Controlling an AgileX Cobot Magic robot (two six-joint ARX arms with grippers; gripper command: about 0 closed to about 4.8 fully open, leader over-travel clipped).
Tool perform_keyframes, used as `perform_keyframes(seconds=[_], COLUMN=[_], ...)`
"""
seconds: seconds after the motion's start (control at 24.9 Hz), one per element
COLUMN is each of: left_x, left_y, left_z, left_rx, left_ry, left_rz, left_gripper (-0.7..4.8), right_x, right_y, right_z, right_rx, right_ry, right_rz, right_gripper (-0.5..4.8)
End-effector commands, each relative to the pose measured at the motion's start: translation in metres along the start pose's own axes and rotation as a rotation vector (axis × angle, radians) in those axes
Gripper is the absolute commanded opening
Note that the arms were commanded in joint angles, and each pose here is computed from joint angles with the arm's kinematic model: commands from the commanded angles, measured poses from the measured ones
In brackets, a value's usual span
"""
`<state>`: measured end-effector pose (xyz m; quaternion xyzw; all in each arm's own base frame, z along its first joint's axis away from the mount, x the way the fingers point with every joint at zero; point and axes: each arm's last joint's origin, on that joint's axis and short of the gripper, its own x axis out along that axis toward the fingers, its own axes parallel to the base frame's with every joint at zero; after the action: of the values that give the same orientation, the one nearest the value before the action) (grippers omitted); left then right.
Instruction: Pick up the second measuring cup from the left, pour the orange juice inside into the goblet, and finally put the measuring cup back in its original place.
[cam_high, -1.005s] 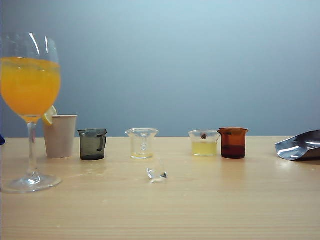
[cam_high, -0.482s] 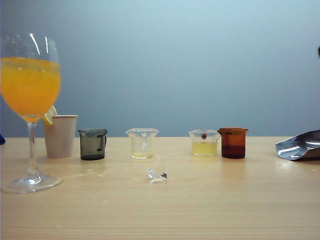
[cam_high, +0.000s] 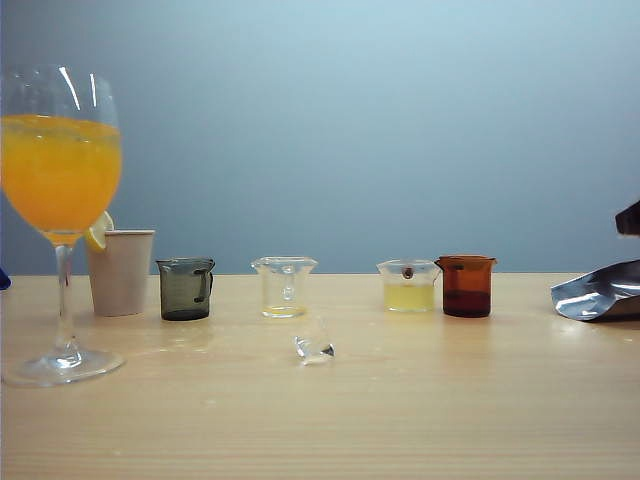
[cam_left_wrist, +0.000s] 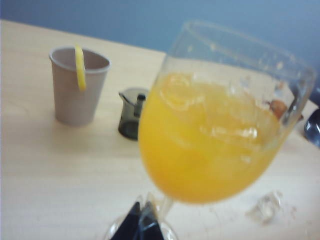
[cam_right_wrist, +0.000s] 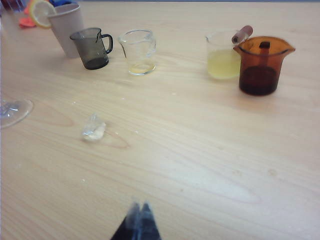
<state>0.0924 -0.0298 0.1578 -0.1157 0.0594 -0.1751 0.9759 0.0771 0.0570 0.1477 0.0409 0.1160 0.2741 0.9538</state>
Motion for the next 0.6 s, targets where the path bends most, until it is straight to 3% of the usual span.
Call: perform_keyframes(seconds=[0.04, 0.2, 0.24, 0.28, 0.6], left_x=[-0.0004, -0.0007, -0.0007, -0.0007, -0.0007], left_y=[0.0013, 0.0019, 0.0019, 0.0019, 0.0022], left_z=[-0.0059, -0.0081, -0.0081, -0.0081, -0.0080], left_rx=[-0.001, -0.003, -0.003, -0.003, -0.003], left_ry=[0.069, 0.092, 0.092, 0.093, 0.091], left_rz=[0.010, 0.016, 0.016, 0.016, 0.019], left_gripper=[-0.05, -0.05, -0.05, -0.05, -0.05], right_x=[0.0009, 0.0009, 0.0009, 0.0009, 0.0010], right_y=[-0.0002, 0.0000, 0.0000, -0.0001, -0.0001], right_z=[-0.0009, -0.0001, -0.0002, -0.0003, -0.0002], right_rx=[0.038, 0.045, 0.046, 0.045, 0.046], right_ry=[-0.020, -0.029, -0.027, -0.027, -0.027], right_rz=[-0.001, 0.002, 0.001, 0.000, 0.000], right_gripper=[-0.06, -0.04, 0.07, 0.51, 0.54])
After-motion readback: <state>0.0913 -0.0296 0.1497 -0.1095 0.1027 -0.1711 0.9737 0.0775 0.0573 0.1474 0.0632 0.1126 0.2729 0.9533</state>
